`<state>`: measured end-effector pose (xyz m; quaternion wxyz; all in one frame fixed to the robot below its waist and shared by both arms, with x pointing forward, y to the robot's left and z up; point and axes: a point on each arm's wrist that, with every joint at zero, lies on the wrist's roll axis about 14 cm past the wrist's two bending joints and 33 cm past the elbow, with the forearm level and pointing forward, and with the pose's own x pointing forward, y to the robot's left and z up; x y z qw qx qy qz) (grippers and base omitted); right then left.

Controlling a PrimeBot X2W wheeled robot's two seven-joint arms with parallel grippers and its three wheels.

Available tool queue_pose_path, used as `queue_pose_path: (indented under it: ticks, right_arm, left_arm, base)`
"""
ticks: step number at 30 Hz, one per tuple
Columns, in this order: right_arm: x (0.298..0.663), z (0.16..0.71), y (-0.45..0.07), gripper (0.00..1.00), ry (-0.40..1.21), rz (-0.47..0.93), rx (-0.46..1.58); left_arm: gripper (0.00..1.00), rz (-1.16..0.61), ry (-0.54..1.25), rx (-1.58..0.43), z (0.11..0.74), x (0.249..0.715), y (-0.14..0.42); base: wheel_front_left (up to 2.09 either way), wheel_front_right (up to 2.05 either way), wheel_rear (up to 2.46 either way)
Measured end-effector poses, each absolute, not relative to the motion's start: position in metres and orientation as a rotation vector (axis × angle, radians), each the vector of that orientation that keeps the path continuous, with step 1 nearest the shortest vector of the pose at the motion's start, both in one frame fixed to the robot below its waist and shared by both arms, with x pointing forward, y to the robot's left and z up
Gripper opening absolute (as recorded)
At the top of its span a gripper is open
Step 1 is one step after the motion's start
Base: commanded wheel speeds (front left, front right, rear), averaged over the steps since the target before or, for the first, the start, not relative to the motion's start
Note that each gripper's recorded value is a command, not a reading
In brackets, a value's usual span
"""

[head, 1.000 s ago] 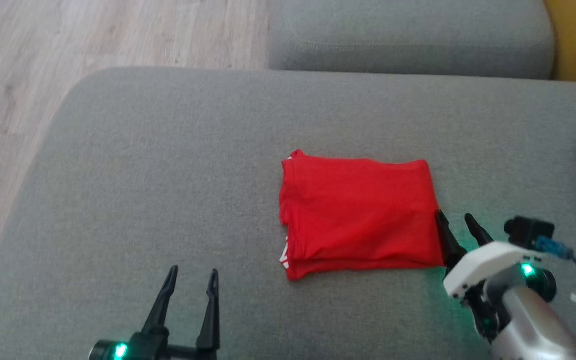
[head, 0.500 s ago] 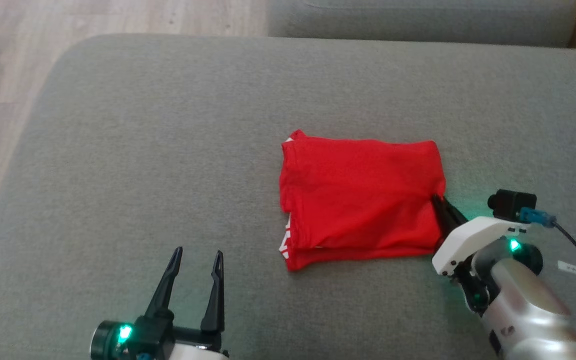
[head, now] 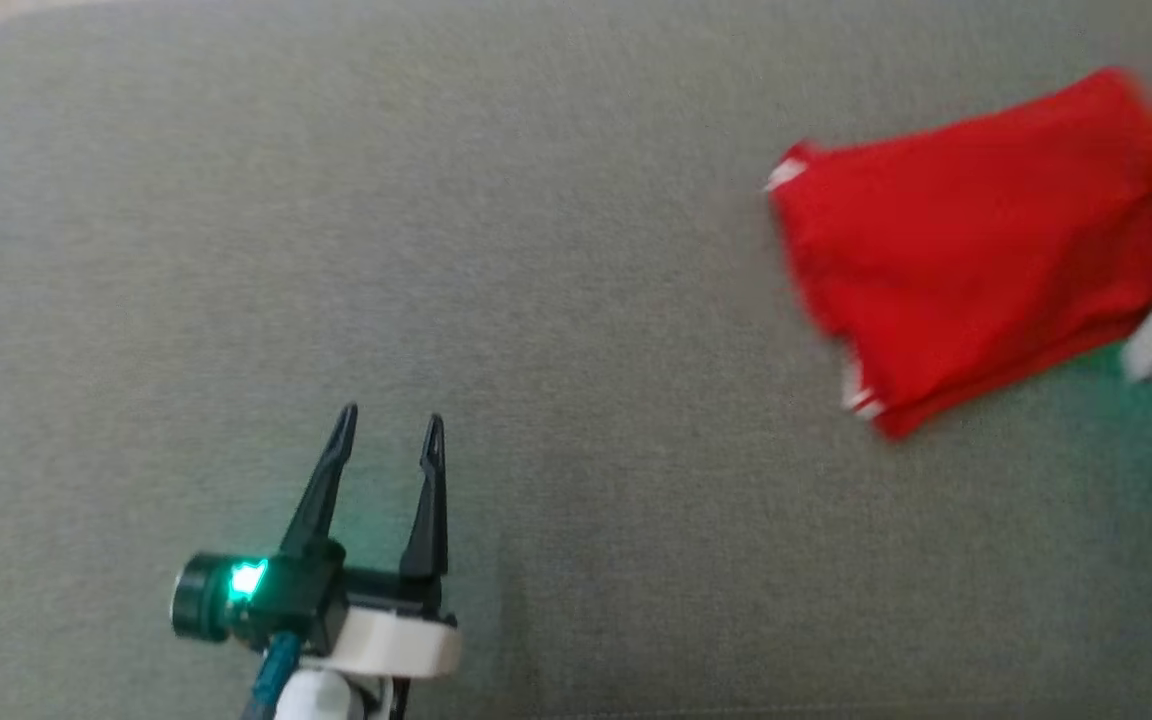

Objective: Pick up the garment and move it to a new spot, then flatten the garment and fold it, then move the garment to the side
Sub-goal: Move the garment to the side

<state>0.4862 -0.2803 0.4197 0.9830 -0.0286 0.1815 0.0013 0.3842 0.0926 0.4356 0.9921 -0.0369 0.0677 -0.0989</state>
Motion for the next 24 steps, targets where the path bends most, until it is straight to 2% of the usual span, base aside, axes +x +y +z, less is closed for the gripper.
queue_pose_path:
  ticks: [11, 12, 13, 14, 15, 20, 24]
  right_arm:
    - [0.490, 0.464, -0.414, 0.00, 0.326, -0.246, -0.248]
    - [0.487, 0.468, -0.423, 0.15, 0.328, -0.271, -0.257]
    - [0.484, 0.471, -0.433, 0.15, 0.332, -0.300, -0.260]
    - [0.481, 0.474, -0.441, 0.92, 0.337, -0.324, -0.259]
    - [0.479, 0.476, -0.446, 1.00, 0.338, -0.339, -0.263]
    - [0.487, 0.501, -0.430, 1.00, 0.245, -0.320, -0.313]
    - [0.485, 0.496, -0.380, 1.00, 0.179, -0.228, -0.304]
  left_arm:
    - [1.00, -0.282, 0.141, -0.084, 0.419, 0.424, 0.066]
    - [1.00, -0.289, 0.142, -0.088, 0.418, 0.426, 0.064]
    - [1.00, -0.293, 0.143, -0.090, 0.417, 0.428, 0.062]
    - [1.00, -0.296, 0.144, -0.092, 0.417, 0.428, 0.061]
    - [1.00, -0.298, 0.144, -0.092, 0.416, 0.429, 0.060]
    - [1.00, -0.269, 0.104, -0.138, 0.435, 0.431, 0.065]
    - [1.00, -0.235, 0.094, -0.199, 0.447, 0.425, 0.073]
  base:
    - [0.00, 0.00, 0.00]
    - [0.00, 0.00, 0.00]
    - [0.00, 0.00, 0.00]
    - [0.00, 0.00, 0.00]
    - [0.00, 0.00, 0.00]
    - [0.00, 0.00, 0.00]
    - [0.00, 0.00, 0.00]
